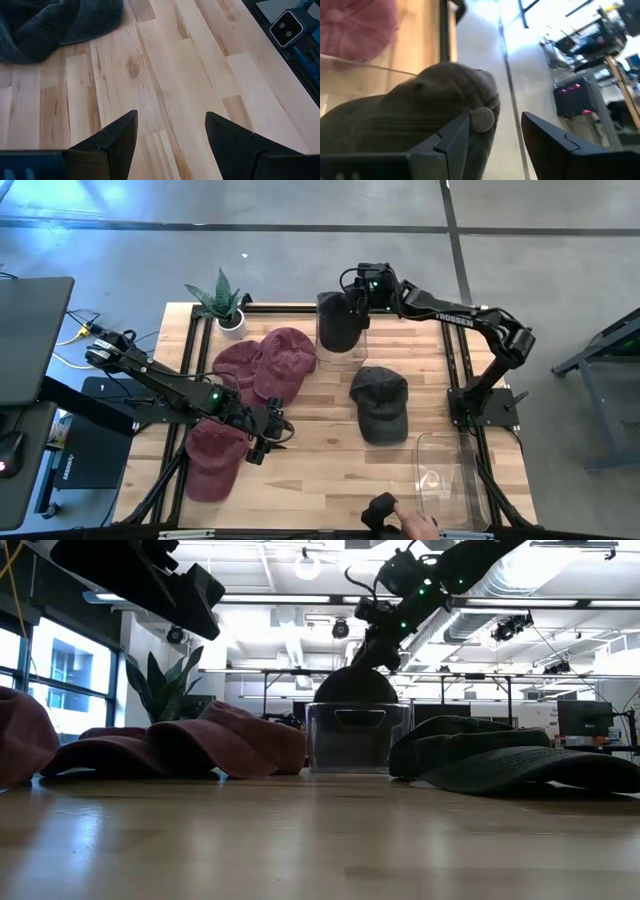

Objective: Pick & Place hat
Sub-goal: Put the left black cap into the top transparent bin

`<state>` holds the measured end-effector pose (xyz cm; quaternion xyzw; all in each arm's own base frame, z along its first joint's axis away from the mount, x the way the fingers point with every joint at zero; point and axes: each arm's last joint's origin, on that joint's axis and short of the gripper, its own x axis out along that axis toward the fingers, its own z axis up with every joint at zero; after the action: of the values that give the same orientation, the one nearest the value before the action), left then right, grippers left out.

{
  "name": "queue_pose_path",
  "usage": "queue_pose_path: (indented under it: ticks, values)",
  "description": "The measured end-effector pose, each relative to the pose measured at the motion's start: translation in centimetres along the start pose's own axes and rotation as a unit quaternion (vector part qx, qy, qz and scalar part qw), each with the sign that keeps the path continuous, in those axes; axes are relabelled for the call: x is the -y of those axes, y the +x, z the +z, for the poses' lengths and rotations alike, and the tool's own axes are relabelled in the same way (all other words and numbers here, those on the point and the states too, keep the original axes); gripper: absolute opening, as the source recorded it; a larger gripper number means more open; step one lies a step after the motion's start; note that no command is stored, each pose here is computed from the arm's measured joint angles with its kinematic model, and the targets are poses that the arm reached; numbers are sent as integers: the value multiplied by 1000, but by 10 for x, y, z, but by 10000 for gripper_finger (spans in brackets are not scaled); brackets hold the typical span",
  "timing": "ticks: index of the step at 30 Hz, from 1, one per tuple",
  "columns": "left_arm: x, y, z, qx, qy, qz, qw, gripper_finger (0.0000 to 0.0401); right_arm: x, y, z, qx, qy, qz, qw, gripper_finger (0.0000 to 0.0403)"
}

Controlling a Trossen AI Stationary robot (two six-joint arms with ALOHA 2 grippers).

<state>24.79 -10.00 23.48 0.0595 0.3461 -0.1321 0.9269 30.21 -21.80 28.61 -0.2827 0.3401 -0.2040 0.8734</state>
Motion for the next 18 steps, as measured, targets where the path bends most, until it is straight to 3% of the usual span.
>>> queue_pose_path:
  ticks: [8,13,18]
  values:
    - [0,0,0,0,2,0,1000,227,8,-49,18,-1,81,-31,996,180]
    - [0,0,0,0,3,0,1000,227,1,-83,14,-41,142,31,989,177]
    - [0,0,0,1,3,0,1000,227,-7,-93,-10,-144,203,101,963,160]
